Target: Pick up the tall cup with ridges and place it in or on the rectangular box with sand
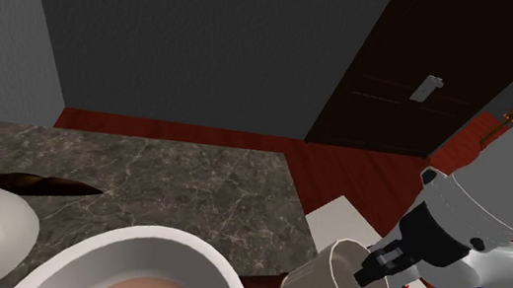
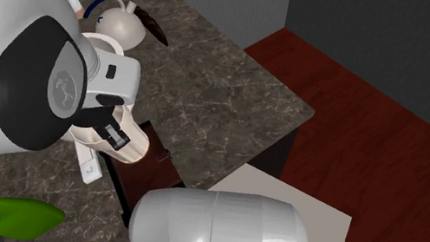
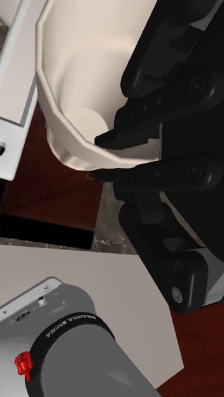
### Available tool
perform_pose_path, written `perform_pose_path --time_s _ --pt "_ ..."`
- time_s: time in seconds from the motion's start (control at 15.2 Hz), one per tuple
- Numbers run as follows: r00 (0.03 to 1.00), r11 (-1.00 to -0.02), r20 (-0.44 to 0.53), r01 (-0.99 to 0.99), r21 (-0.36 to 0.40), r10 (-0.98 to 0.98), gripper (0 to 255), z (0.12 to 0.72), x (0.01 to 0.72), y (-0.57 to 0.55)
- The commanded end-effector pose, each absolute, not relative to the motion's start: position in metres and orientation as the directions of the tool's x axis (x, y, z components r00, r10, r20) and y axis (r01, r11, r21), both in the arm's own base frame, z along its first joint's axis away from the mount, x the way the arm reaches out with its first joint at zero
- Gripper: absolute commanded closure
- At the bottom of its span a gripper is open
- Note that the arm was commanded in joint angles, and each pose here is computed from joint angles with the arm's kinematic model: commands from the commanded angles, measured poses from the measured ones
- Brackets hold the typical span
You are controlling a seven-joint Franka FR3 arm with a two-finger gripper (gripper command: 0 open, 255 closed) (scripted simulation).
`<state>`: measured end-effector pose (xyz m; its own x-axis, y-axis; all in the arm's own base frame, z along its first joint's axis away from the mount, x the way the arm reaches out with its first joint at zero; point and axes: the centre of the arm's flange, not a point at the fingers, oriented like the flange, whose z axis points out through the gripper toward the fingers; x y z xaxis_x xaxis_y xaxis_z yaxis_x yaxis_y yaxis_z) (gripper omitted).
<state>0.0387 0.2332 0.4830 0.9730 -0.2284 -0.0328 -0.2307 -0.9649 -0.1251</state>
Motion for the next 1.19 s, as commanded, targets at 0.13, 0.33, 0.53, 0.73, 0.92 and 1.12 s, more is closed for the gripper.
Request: perform_pose_path --time_s 0.13,0.33,0.53,0.73,0.92,1.12 --pt "0.973 -0.965 -0.035 -0.23 -0.125 -0.227 255 0.461 0.038 0.233" --pt "0.973 -0.965 -0.035 -0.23 -0.125 -0.227 255 0.445 0.038 0.233" --pt "0.973 -0.965 -0.035 -0.23 -0.125 -0.227 255 0.433 0.038 0.233" --pt "0.973 -0.965 -0.035 -0.23 -0.125 -0.227 255 0.433 0.038 0.233" --pt "0.973 -0.965 -0.035 -0.23 -0.125 -0.227 255 0.433 0.038 0.233" --pt "0.973 -0.965 -0.035 -0.23 -0.125 -0.227 0 0.433 0.039 0.233"
